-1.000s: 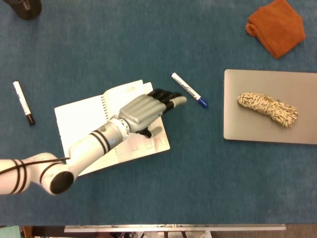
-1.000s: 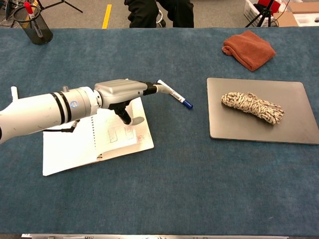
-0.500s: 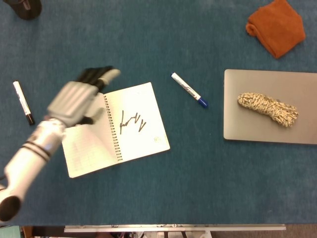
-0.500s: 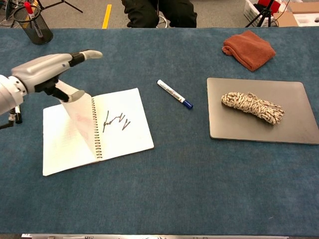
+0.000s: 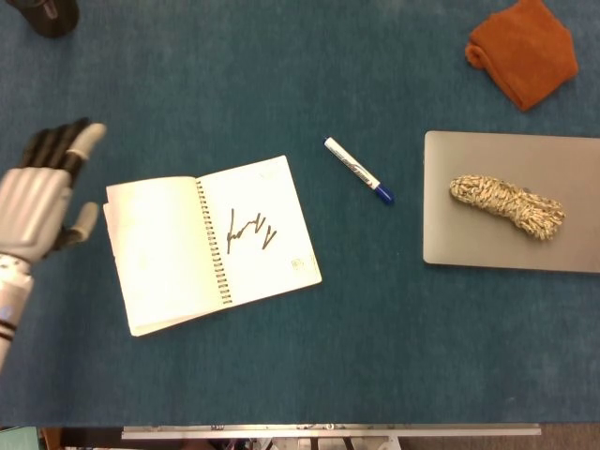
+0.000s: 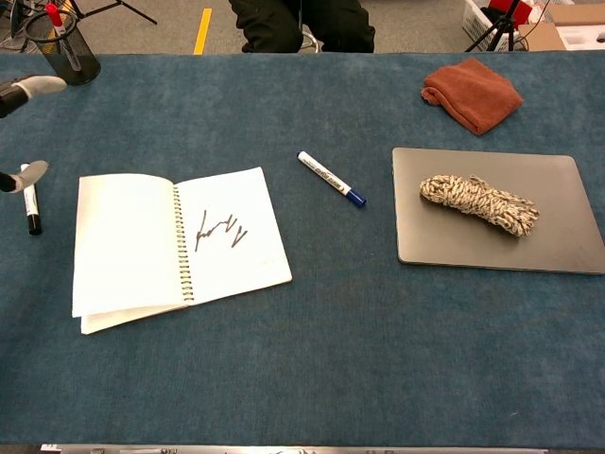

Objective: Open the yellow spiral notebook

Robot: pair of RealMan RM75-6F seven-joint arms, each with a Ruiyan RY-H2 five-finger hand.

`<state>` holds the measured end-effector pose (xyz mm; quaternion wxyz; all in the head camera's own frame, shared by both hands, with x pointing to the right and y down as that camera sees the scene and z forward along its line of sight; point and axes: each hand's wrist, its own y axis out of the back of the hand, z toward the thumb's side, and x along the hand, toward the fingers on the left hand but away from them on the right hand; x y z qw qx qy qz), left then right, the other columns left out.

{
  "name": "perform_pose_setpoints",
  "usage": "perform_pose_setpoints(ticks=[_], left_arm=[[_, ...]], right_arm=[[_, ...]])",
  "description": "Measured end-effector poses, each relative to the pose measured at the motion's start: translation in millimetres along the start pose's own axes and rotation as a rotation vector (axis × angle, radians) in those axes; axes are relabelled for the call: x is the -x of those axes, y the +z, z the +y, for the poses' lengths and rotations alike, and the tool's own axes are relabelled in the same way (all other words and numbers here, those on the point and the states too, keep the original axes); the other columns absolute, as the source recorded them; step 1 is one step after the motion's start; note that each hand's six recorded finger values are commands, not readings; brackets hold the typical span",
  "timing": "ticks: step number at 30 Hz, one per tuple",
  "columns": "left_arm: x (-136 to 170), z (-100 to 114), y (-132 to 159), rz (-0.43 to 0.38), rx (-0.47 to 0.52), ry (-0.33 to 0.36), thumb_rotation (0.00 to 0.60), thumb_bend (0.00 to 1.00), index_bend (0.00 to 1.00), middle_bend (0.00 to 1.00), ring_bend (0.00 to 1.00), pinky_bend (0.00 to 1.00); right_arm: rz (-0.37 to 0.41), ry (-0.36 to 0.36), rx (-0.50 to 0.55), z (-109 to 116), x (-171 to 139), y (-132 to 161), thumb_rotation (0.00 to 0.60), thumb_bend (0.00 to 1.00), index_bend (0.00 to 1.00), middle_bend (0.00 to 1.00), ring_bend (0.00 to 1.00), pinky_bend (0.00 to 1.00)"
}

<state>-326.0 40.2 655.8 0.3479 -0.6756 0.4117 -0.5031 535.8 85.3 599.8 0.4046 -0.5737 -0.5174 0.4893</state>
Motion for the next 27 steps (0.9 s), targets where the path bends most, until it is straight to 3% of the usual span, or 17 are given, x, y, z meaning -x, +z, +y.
perform_pose_setpoints(ticks=[12, 19, 27], left_arm=[[43, -4, -52, 0.195, -0.008, 0.203, 0.6, 0.38, 0.05, 0.03, 0.0, 0.0], [71, -10, -67, 0.266, -0.007, 0.225, 0.6, 0.38, 0.05, 0.03, 0.0, 0.0], [84, -9, -70, 0.271, -0.017, 0.226, 0.6, 0.38, 0.06, 0.03, 0.0, 0.0]], right_arm=[[-0.019, 0.039, -0.044, -3, 1, 6, 0.6, 0.19, 0.16, 0.21, 0.1, 0.18], [-0.011, 0.059, -0.056, -4, 2, 11, 0.6, 0.19, 0.16, 0.21, 0.1, 0.18], [0.004, 0.066, -0.055, -7, 5, 17, 0.6, 0.19, 0.16, 0.21, 0.1, 0.18]])
